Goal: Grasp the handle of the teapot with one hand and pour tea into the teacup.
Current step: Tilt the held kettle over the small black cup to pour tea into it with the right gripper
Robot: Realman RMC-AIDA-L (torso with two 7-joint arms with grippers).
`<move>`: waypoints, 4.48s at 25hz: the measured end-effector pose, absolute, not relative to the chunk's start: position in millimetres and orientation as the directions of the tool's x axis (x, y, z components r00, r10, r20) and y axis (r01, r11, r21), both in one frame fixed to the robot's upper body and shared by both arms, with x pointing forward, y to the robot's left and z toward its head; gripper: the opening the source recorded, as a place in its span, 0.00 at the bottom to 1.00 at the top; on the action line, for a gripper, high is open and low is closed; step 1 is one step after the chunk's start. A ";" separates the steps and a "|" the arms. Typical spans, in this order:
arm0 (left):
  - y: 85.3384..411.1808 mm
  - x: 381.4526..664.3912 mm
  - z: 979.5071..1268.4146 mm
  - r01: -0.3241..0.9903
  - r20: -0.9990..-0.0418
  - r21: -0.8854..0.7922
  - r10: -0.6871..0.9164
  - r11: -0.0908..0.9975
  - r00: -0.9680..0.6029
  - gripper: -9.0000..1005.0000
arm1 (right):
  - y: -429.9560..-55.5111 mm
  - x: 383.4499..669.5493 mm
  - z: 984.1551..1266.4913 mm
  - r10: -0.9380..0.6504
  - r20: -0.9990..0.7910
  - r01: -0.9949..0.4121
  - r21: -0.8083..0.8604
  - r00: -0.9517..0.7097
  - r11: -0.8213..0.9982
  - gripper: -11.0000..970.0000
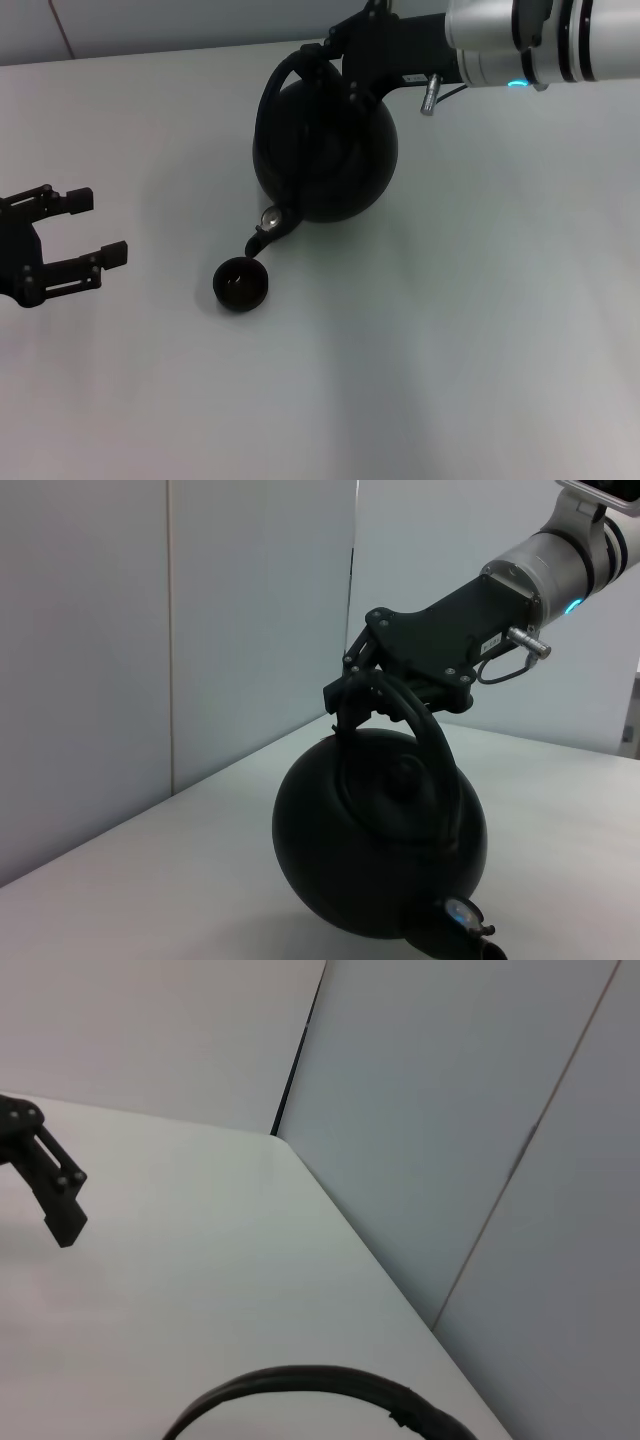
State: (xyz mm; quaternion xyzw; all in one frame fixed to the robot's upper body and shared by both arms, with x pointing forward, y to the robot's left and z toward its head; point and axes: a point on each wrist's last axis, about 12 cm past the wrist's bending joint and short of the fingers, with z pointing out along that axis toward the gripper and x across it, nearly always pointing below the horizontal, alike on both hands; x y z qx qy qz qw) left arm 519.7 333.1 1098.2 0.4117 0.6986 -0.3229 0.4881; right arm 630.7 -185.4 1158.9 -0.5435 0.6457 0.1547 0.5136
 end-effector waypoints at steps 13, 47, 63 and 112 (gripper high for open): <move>332.2 520.1 1097.4 0.889 -0.948 -0.046 0.260 0.455 -0.183 0.78 | -180.2 629.7 1161.2 -0.559 -0.816 -0.863 -0.383 0.149 0.330 0.13; 334.5 520.9 1097.0 0.884 -0.946 -0.037 0.270 0.465 -0.182 0.78 | -161.2 631.7 1167.3 -0.617 -0.753 -0.845 -0.469 0.230 0.258 0.12; 333.8 520.3 1096.3 0.884 -0.946 -0.040 0.268 0.466 -0.184 0.78 | -153.4 632.9 1168.7 -0.654 -0.708 -0.832 -0.512 0.267 0.215 0.12; 335.7 521.9 1095.0 0.874 -0.943 -0.030 0.275 0.485 -0.185 0.78 | -133.2 631.0 1174.8 -0.667 -0.663 -0.807 -0.571 0.341 0.154 0.11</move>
